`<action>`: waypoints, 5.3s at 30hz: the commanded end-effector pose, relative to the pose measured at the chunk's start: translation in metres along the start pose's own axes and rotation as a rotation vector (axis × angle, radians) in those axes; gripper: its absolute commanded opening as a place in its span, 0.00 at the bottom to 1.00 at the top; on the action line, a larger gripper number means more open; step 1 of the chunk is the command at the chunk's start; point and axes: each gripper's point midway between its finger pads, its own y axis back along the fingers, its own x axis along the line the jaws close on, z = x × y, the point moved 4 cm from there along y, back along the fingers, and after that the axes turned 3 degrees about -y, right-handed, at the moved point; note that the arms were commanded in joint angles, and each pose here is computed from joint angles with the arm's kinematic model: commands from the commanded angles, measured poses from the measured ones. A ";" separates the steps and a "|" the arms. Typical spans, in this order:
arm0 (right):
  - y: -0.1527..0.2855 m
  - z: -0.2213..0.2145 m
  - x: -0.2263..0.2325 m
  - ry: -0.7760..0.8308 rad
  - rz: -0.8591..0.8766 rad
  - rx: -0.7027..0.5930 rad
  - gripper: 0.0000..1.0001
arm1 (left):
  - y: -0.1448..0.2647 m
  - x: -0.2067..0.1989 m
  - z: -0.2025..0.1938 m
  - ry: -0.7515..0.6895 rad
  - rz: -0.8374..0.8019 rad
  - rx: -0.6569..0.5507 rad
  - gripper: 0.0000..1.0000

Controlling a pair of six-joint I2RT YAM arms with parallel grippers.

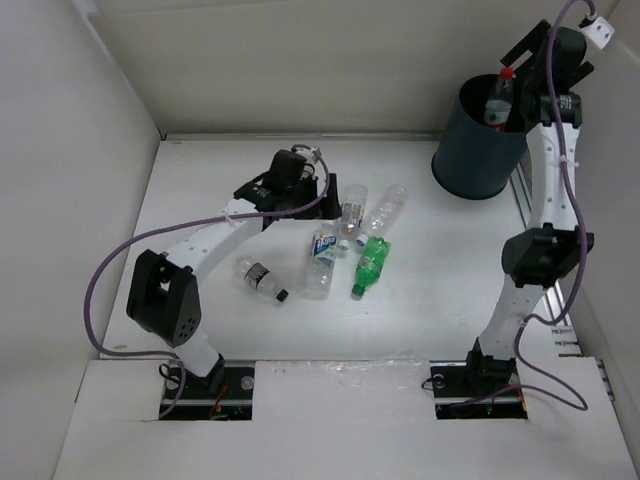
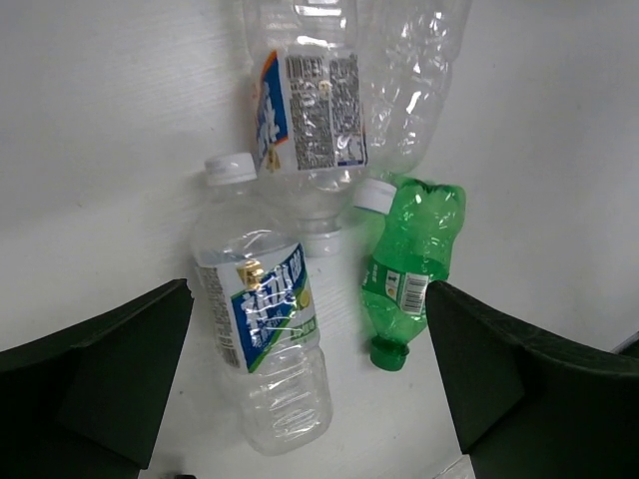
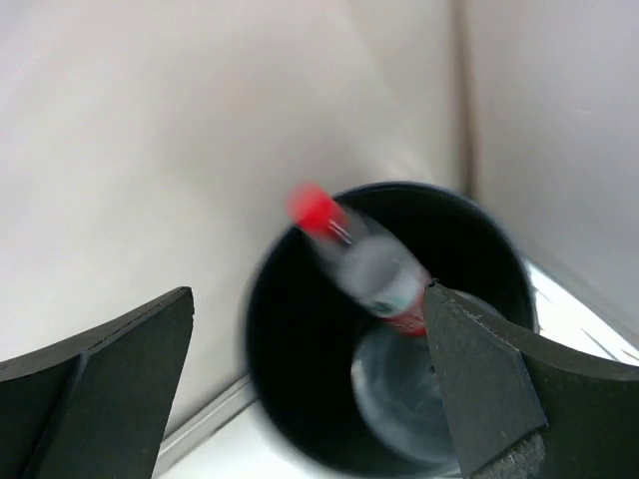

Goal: Put the plastic bottles in the bin

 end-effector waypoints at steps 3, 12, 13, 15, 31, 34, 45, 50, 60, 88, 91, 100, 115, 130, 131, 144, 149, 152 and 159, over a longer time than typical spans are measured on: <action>0.120 0.055 0.036 -0.043 0.308 0.046 1.00 | -0.028 0.001 -0.028 0.042 0.038 0.050 1.00; 0.203 -0.011 0.009 0.014 0.398 0.189 1.00 | -0.047 -0.009 -0.087 0.030 0.251 0.190 1.00; 0.209 -0.016 0.009 0.018 0.408 0.201 1.00 | -0.050 -0.008 -0.090 0.030 0.273 0.188 1.00; 0.223 -0.018 0.007 0.016 0.429 0.199 1.00 | -0.051 -0.003 -0.106 0.033 0.312 0.222 1.00; 0.272 -0.024 0.012 0.025 0.541 0.222 1.00 | -0.047 -0.003 -0.161 0.093 0.384 0.273 0.93; 0.274 -0.027 0.013 0.029 0.547 0.236 1.00 | -0.044 -0.013 -0.172 0.075 0.384 0.291 0.93; 0.284 -0.033 0.019 0.034 0.575 0.251 1.00 | -0.039 -0.005 -0.190 0.086 0.453 0.285 0.56; 0.292 -0.039 0.029 0.035 0.627 0.271 1.00 | -0.036 -0.003 -0.185 0.104 0.475 0.253 0.05; 0.332 -0.077 0.076 -0.022 1.020 0.437 1.00 | 0.058 -0.040 -0.094 0.070 0.373 -0.104 0.00; 0.401 -0.158 0.184 -0.123 1.282 0.638 0.00 | 0.164 -0.136 0.028 -0.189 -0.177 -0.533 1.00; 0.359 -0.144 0.184 -0.121 1.214 0.579 0.00 | 0.161 -0.125 0.027 -0.168 -0.103 -0.532 1.00; 0.140 -0.049 0.157 -0.092 0.650 0.192 0.00 | 0.137 -0.113 0.006 -0.165 -0.051 -0.452 1.00; -0.020 -0.012 -0.007 -0.056 -0.126 -0.127 0.10 | 0.098 -0.093 0.000 -0.157 0.059 -0.435 1.00; 0.029 0.022 0.013 -0.065 -0.078 -0.118 0.99 | -0.032 -0.064 0.033 -0.152 0.215 -0.237 1.00; 0.038 0.021 0.017 -0.058 -0.071 -0.102 0.99 | -0.037 -0.069 0.041 -0.151 0.213 -0.241 1.00; 0.236 -0.065 -0.012 -0.124 0.324 0.187 0.99 | -0.144 -0.004 0.051 -0.092 0.320 -0.067 1.00; 0.291 -0.079 -0.013 -0.124 0.433 0.219 0.99 | -0.169 0.012 0.045 -0.066 0.239 -0.026 1.00; 0.307 -0.081 -0.014 -0.118 0.452 0.232 0.99 | -0.174 0.011 0.039 -0.055 0.220 -0.005 0.97; 0.321 -0.094 -0.008 -0.082 0.482 0.274 0.99 | -0.186 0.022 0.010 0.025 0.252 0.057 0.74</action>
